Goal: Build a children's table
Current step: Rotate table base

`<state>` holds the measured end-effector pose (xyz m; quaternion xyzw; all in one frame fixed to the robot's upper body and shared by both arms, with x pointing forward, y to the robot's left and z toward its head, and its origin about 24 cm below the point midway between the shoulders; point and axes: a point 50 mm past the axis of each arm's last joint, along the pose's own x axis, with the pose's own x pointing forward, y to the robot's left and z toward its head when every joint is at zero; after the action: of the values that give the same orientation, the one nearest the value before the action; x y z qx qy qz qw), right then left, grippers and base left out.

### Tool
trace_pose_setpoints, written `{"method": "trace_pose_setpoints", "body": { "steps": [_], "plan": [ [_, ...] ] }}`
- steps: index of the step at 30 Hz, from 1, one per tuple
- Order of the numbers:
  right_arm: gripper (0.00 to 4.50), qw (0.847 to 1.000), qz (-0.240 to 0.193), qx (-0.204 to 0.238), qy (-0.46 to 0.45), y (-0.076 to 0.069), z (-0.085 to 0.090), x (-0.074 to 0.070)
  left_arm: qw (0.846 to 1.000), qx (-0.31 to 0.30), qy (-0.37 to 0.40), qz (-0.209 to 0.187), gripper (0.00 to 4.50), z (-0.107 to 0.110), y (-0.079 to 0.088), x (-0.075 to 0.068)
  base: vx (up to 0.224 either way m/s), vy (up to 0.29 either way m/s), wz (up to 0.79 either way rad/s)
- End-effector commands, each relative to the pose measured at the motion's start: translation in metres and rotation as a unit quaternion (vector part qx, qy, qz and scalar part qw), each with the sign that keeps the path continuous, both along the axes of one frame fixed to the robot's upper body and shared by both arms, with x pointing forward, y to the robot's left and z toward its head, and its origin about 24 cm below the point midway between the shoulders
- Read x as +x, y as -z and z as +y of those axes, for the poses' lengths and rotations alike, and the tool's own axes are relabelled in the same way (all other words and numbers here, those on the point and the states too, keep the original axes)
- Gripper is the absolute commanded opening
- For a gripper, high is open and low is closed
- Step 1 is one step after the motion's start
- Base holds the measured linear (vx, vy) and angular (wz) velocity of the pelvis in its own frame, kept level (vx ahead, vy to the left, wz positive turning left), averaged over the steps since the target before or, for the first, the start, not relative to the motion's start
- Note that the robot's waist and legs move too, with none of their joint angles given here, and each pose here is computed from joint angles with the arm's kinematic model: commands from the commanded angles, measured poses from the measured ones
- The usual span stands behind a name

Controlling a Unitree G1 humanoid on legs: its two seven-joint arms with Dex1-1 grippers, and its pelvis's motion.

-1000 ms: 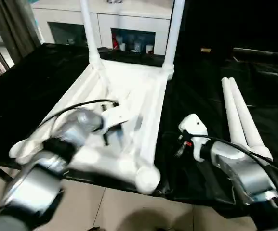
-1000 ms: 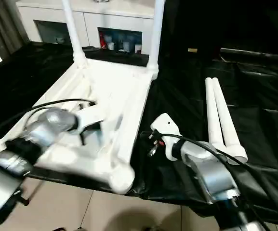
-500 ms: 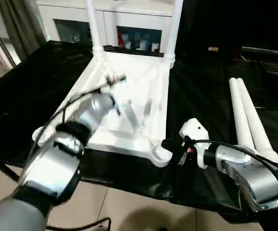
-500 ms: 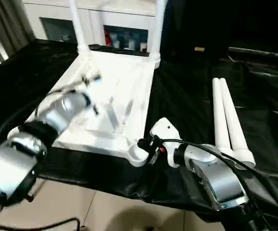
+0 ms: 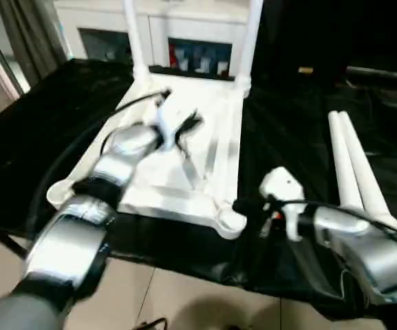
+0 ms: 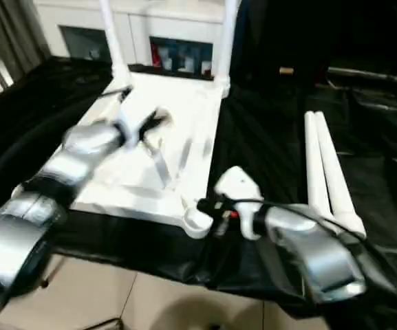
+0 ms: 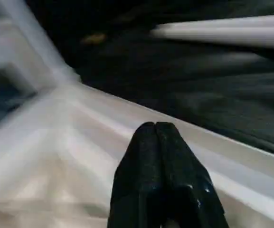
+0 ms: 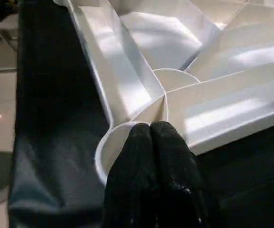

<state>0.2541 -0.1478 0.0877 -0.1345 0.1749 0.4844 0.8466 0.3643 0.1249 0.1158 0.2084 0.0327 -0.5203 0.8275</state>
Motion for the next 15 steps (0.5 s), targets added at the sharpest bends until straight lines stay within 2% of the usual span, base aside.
{"method": "trace_pose_setpoints", "body": {
  "steps": [1,2,3,5,7,11,13,15],
  "plan": [
    [0.00,1.000,-0.010,-0.012,0.000,-0.007,-0.006,-0.001,0.996,0.006,0.087,0.032,0.03,-0.003,-0.002,-0.017,0.000,0.000,0.00],
    [0.00,1.000,-0.010,-0.020,-0.001,-0.007,-0.008,-0.001,0.993,0.006,0.106,0.052,0.03,-0.002,0.001,-0.023,0.000,0.000,0.00],
    [0.00,1.000,-0.010,-0.020,-0.001,-0.007,-0.008,-0.001,0.993,0.006,0.106,0.052,0.03,-0.002,0.001,-0.023,0.000,0.000,0.00],
    [0.00,0.999,-0.007,-0.037,-0.004,-0.010,-0.015,-0.001,0.982,0.027,0.158,0.104,0.03,0.001,0.011,-0.040,0.000,0.000,0.00],
    [0.00,0.998,-0.005,-0.056,-0.003,-0.011,-0.022,-0.001,0.975,0.043,0.178,0.129,0.03,0.002,0.018,-0.048,0.000,0.000,0.00],
    [0.00,0.998,-0.005,-0.067,-0.001,-0.014,-0.027,-0.001,0.967,0.059,0.192,0.157,0.03,-0.001,0.026,-0.057,0.000,0.000,0.00],
    [0.00,0.997,-0.003,-0.075,-0.002,-0.014,-0.029,0.000,0.966,0.066,0.197,0.156,0.03,-0.005,0.031,-0.061,0.000,0.000,0.00],
    [0.00,0.996,-0.005,-0.092,0.007,-0.012,-0.034,0.003,0.967,0.088,0.181,0.159,0.03,-0.011,0.044,-0.062,0.000,0.000,0.00]
  ]
}}
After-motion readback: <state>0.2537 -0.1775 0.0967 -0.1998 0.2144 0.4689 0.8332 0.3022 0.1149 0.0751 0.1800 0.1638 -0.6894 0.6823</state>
